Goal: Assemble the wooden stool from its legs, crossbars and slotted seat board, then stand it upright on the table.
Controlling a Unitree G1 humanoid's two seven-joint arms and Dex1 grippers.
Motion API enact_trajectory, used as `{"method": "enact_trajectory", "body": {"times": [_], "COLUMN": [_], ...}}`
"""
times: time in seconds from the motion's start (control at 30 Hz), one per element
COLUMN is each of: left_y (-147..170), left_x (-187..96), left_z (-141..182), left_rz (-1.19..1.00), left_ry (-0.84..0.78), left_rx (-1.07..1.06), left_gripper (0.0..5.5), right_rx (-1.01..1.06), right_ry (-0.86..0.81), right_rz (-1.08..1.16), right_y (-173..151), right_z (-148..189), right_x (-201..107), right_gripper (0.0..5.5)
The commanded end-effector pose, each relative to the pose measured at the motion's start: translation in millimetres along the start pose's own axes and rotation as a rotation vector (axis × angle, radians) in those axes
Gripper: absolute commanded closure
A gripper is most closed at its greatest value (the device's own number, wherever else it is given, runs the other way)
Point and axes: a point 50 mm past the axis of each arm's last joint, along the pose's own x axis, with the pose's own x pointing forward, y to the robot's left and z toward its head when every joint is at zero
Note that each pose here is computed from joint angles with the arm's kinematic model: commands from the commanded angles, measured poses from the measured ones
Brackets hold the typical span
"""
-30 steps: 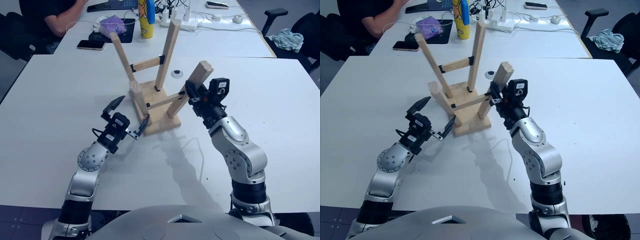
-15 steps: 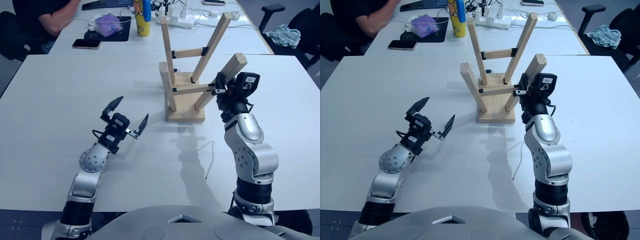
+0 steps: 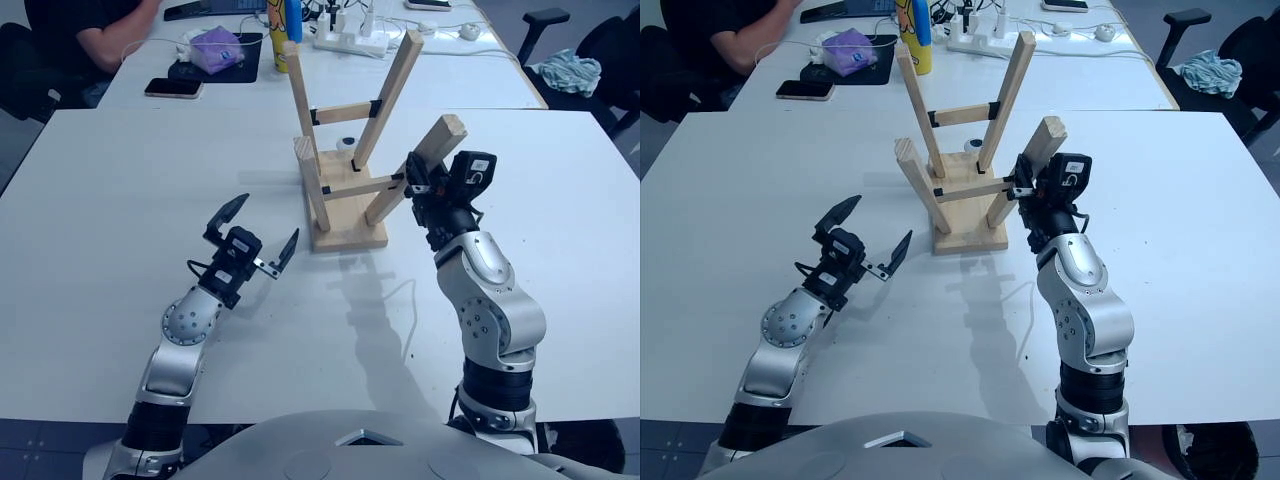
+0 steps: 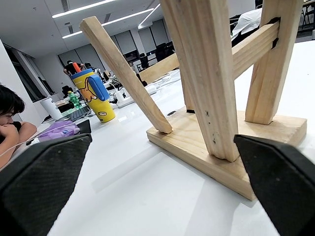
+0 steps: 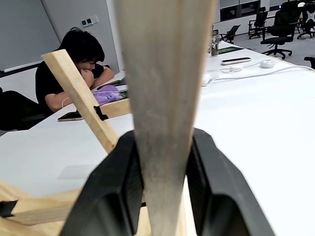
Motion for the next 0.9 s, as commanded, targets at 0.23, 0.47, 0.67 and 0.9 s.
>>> {"method": "enact_trajectory", "body": {"times": [0.23,0.47,0.67,0.9], "left_y": [-4,-8,-5,-5], "left_x": [-4,-7,-10,-7], "left_z": [-6,-10,-8,-7], "left_rz": [-0.009,-0.016,0.006,0.008], "left_ry": [0.035,0.05,0.05,0.047], "left_rx": [-0.013,-0.017,-0.019,-0.046], "left_gripper": [0.1,0.1,0.1,0.1], "right_rx": [0.092,0.071,-0.106,-0.18], "right_ry": [-0.109,-0.256,-0.196,-0.049], "right_rz": [0.044,0.115,0.204,0.145], "right_y": [5,0,-16,-57], "right_z": [13,42,38,-1], "right_x": [-3,-17,-42,-56], "right_gripper": [3.31,3.31,3.31,3.66]}}
